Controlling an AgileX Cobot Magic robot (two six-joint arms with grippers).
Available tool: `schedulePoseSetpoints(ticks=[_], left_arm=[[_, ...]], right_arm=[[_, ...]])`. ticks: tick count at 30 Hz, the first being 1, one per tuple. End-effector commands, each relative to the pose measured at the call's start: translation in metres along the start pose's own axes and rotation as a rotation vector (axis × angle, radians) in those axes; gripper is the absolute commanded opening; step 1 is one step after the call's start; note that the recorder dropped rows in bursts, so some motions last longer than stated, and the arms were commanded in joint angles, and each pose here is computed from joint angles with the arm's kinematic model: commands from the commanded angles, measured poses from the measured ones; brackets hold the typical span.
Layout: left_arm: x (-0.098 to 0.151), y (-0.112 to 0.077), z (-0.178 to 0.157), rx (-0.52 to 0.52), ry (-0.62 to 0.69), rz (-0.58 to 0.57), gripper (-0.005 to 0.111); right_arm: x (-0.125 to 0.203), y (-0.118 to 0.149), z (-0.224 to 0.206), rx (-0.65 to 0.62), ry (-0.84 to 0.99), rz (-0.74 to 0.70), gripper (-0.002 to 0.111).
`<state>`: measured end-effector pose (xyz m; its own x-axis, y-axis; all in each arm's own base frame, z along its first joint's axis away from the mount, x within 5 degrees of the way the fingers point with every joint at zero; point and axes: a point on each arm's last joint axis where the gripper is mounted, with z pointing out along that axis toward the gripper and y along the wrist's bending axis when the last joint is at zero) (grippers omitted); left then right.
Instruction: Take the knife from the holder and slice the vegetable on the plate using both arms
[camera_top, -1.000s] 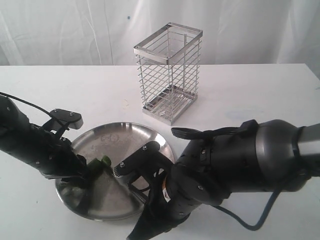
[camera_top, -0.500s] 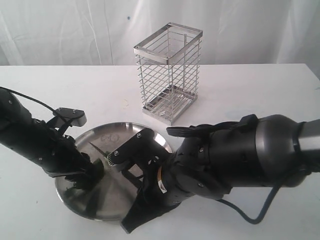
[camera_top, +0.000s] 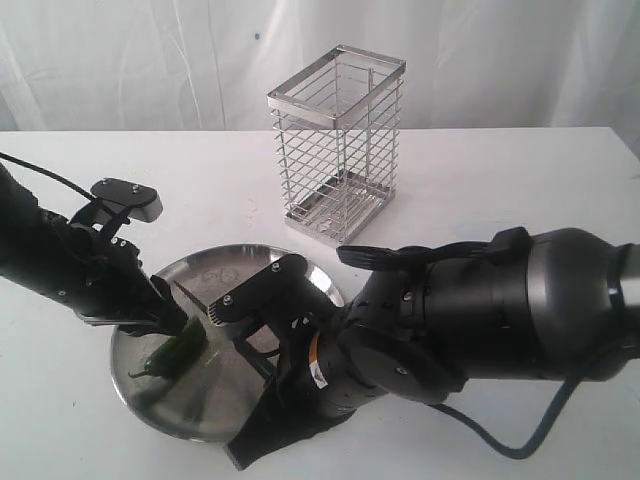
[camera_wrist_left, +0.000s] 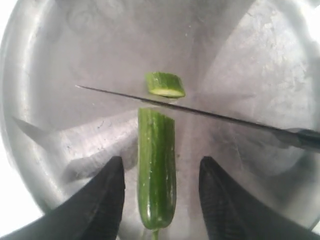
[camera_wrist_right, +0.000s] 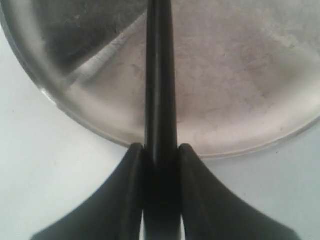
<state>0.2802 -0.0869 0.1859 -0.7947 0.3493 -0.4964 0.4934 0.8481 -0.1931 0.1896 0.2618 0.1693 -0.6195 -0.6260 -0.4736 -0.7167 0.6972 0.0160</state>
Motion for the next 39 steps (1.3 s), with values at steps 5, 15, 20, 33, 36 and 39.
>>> schedulePoseSetpoints(ticks=[5,15,20,33,36,39], left_arm=[[-0.003,-0.002,-0.012,-0.01,-0.034,0.008,0.051],[-0.004,-0.002,-0.012,-0.015,-0.038,0.006,0.051],[-0.004,-0.002,-0.012,-0.014,-0.037,0.004,0.051],[-0.004,-0.002,-0.012,-0.021,-0.045,-0.002,0.051],[-0.004,-0.002,-0.012,-0.02,-0.044,-0.003,0.051],[-0.004,-0.002,-0.012,-0.017,-0.041,-0.01,0.051]], right_arm=[[-0.001,0.007,-0.002,-0.02,-0.015,0.007,0.0],[0.002,0.008,0.008,-0.021,0.006,0.008,0.0],[-0.001,0.009,0.008,-0.03,-0.023,0.01,0.0],[0.0,0.017,0.007,-0.051,-0.026,0.013,0.0],[0.0,0.017,0.008,-0.05,-0.026,0.009,0.0],[0.0,0.017,0.008,-0.05,-0.028,0.008,0.0]])
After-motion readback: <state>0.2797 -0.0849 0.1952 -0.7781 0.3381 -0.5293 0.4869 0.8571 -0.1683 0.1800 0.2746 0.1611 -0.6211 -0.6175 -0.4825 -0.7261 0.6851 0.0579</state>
